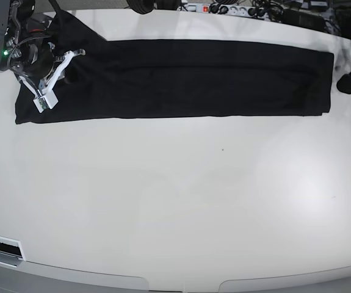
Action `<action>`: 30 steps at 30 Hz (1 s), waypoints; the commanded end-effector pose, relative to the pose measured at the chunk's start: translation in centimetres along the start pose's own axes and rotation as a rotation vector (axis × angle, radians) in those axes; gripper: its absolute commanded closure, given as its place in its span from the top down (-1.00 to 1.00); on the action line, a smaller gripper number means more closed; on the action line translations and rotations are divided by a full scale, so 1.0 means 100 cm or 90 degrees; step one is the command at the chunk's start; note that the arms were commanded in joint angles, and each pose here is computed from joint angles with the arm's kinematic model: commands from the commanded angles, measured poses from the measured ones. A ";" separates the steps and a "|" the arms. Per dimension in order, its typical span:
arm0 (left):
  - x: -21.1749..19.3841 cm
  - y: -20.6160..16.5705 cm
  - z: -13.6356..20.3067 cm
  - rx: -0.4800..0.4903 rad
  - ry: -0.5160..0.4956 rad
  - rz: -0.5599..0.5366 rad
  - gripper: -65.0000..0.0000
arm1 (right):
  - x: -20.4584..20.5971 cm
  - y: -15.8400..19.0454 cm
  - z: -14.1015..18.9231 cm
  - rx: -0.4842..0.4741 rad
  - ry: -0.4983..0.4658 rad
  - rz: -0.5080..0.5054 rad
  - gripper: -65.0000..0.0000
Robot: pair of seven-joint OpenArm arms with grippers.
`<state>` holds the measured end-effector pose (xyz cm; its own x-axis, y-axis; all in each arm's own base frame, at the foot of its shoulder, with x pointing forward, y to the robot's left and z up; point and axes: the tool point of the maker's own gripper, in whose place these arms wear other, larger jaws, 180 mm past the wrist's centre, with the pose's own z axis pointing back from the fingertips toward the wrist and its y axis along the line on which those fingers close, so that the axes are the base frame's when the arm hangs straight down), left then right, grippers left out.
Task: Layout the t-shirt on the table in an organized manner, then fold the t-shirt properly
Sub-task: 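Grasp the folded strip's ends with both grippers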
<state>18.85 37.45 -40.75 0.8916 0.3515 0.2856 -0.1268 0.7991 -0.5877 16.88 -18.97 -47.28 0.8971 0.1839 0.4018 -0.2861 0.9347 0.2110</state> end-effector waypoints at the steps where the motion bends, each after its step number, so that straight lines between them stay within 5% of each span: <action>1: 0.018 -0.003 0.012 0.002 -0.021 -0.022 0.15 | 0.003 -0.007 0.004 -0.013 0.003 0.009 -1.00; 12: -0.005 0.027 -0.005 0.095 -0.012 -0.046 0.15 | 0.003 -0.011 0.006 -0.016 0.013 0.011 -1.00; 30: -0.069 -0.025 -0.085 -0.039 0.050 0.015 0.15 | 0.012 -0.006 0.006 0.004 -0.007 0.004 -1.00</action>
<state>18.95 28.60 -46.44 0.8695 0.3997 0.2901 -0.1018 0.7198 -0.6866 17.48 -19.12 -46.88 0.8989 0.1756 0.4014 -0.2830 0.9321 0.2261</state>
